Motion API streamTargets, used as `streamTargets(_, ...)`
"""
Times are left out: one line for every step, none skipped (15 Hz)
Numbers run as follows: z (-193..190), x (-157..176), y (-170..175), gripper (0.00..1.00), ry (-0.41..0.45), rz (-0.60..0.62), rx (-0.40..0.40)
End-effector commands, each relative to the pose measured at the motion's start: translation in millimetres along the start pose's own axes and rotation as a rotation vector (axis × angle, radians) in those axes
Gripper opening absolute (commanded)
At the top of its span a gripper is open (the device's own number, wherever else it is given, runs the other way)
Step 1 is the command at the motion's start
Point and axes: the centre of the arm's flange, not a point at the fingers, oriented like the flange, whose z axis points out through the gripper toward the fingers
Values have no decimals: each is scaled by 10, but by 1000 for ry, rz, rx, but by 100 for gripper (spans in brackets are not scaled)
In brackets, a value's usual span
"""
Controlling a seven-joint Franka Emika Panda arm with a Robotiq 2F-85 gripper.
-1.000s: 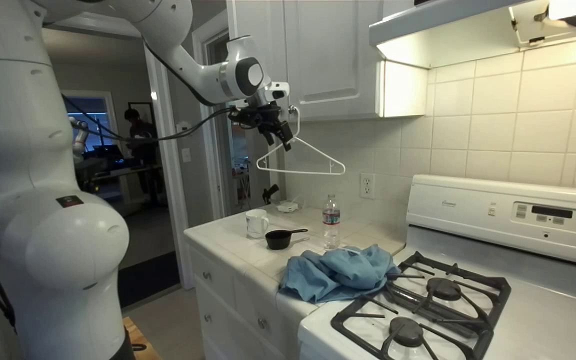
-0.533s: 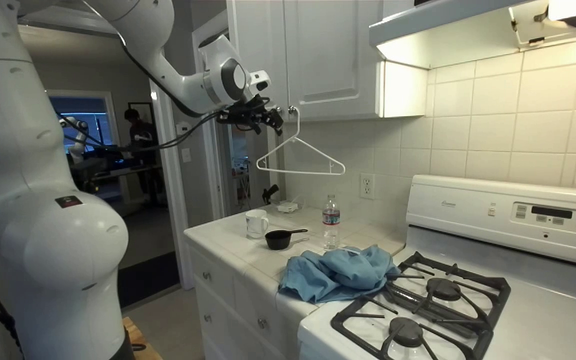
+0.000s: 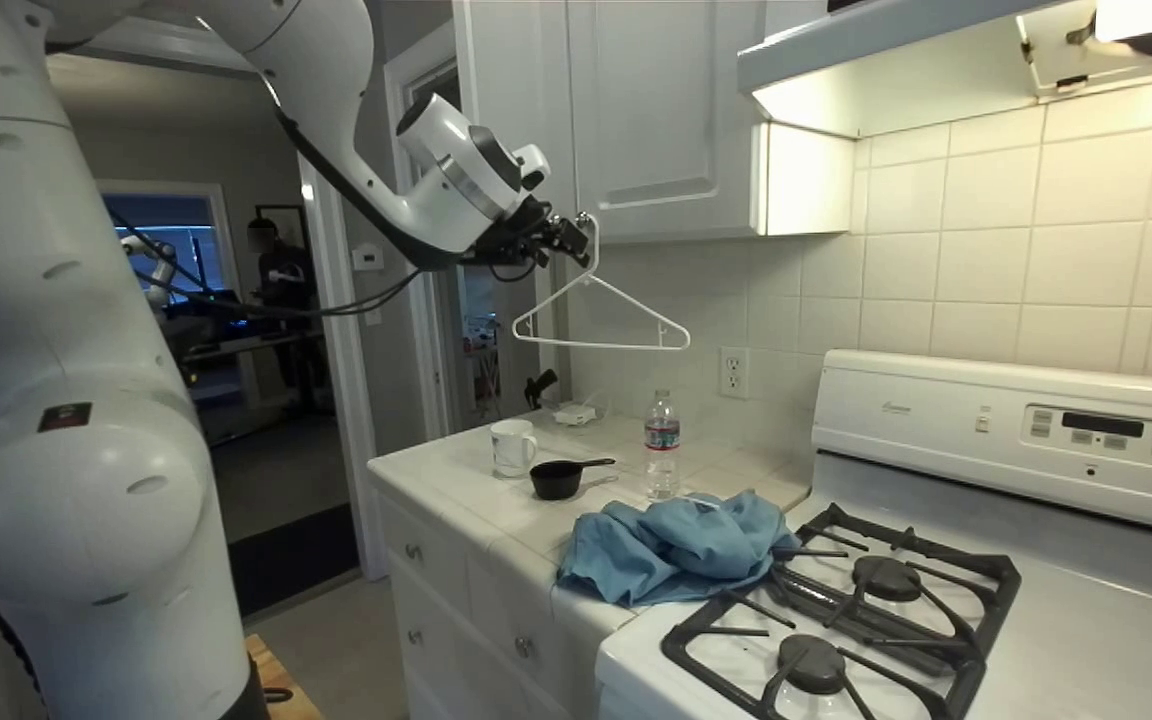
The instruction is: Put the white hanger on the stovetop.
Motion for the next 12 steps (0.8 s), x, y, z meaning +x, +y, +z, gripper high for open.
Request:
streamTargets(242,-120,-281,100,49,38,-24)
streamTargets(270,-120,-342,100,65,47,-27)
streamTargets(305,-111,-393,100,78,50,-32)
streamTargets(330,-91,-432,100,95,53,-41)
streamTargets(349,-69,-458,100,92,41,-66)
streamTargets(326,-64,-467,100,58,45,-81)
streamTargets(271,-84,-464,100,-35,50,-88)
streamTargets(127,-51,-362,100,42,46,-77)
streamTargets(200,-132,-403,100,9,44,-86)
streamTargets(262,-149,-390,100,4,36,-86)
streamTargets(317,-164,-356,100,23,21,-88)
streamTargets(350,-154,-336,100,44,16,-91)
